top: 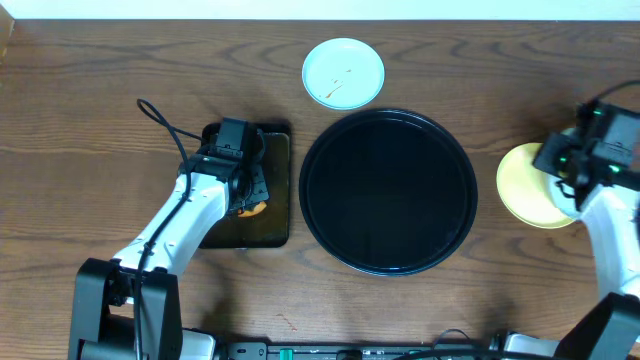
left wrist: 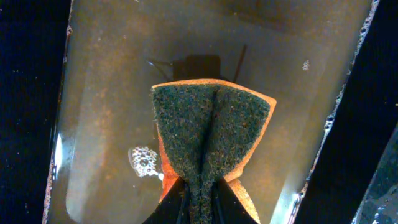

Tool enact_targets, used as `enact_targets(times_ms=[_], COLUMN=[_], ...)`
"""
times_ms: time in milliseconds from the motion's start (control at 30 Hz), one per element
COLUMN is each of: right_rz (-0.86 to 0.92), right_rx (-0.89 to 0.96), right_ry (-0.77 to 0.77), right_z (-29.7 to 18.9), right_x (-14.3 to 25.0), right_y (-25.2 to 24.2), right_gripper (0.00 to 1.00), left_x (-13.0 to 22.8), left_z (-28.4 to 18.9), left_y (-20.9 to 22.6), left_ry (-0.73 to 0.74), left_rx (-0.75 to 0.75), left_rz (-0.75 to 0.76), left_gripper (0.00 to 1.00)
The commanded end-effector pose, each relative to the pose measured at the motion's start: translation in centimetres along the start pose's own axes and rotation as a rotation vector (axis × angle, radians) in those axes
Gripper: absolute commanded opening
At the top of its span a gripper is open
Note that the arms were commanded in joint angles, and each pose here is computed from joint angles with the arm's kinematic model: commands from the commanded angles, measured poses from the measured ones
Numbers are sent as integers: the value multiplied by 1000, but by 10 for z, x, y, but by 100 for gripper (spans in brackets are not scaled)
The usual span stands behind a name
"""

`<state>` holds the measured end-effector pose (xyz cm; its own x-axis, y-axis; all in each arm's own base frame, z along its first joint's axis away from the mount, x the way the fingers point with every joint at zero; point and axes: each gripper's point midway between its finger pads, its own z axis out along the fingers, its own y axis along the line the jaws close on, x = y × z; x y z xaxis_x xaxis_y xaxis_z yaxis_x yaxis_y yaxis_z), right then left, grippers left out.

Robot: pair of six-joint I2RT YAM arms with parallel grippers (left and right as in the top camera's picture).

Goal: Clean dirty plates on tray and stack at the side
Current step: 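Lower the pale blue plate onto the yellow plate and release, then move right gripper up to the sauce-stained blue plate above the tray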

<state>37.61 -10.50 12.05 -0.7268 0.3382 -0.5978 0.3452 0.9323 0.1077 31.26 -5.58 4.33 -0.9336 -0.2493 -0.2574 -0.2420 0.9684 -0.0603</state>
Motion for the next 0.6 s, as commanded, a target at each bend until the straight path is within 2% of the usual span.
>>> enact_targets(times_ms=[0, 200, 367, 567], right_rz=[-103, -120, -118, -112], right_rx=[-13, -19, -56, -277], right_ry=[35, 108, 150, 181], right_z=[11, 23, 21, 12], right_x=[8, 27, 37, 42], right_y=[18, 24, 29, 71], right_gripper=[1, 3, 21, 33], left_x=[0, 0, 0, 0], left_z=[0, 0, 0, 0], left_y=[2, 2, 2, 2], left_ry=[-2, -2, -3, -3], left_rx=[-5, -5, -5, -5], left_rz=[9, 9, 10, 10], left_gripper=[12, 13, 13, 12])
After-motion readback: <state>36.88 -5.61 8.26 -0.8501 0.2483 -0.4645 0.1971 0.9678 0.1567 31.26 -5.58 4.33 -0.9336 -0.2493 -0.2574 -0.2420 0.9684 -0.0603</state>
